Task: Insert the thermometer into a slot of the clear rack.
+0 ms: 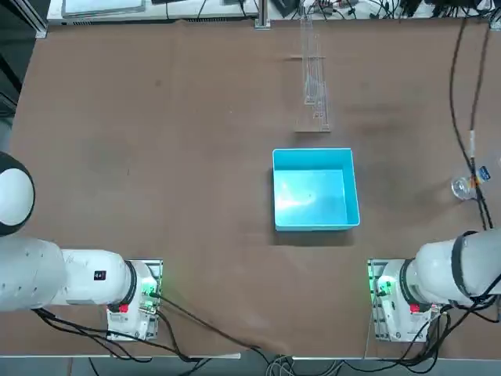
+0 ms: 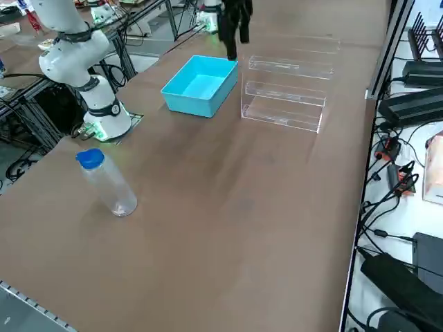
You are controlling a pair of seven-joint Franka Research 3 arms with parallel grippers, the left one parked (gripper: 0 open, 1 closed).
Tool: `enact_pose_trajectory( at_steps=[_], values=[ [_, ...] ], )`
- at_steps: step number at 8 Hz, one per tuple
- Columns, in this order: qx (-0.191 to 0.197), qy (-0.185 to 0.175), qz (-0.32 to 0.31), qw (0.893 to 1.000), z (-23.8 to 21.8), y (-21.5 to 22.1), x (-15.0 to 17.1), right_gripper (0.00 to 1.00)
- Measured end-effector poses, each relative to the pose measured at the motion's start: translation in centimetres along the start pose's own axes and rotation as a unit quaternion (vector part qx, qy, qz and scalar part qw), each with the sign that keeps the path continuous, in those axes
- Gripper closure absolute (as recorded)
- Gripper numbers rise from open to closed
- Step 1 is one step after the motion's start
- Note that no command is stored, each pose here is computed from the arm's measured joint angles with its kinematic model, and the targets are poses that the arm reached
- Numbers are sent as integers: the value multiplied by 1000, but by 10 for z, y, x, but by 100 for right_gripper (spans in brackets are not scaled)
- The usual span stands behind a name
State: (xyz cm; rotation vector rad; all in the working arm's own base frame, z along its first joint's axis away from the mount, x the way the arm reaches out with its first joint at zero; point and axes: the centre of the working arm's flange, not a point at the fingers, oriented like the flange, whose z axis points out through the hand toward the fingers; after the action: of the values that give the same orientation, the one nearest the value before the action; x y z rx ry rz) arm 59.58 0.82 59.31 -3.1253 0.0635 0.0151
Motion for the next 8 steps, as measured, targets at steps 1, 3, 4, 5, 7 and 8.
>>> enact_pose_trajectory(
  at_steps=[1, 3, 4, 5, 7, 8],
  values=[
    [-2, -13, 5, 1000, -15, 7, -8, 0],
    [-5, -15, 6, 1000, -44, 18, -24, 0],
    [-7, -16, 1, 1000, -54, 23, -34, 0],
    [-8, -16, 0, 1000, -60, 25, -41, 0],
    [-10, -22, -2, 1000, -57, 30, -52, 0],
    [-10, -25, -3, 1000, -54, 31, -55, 0]
  ],
)
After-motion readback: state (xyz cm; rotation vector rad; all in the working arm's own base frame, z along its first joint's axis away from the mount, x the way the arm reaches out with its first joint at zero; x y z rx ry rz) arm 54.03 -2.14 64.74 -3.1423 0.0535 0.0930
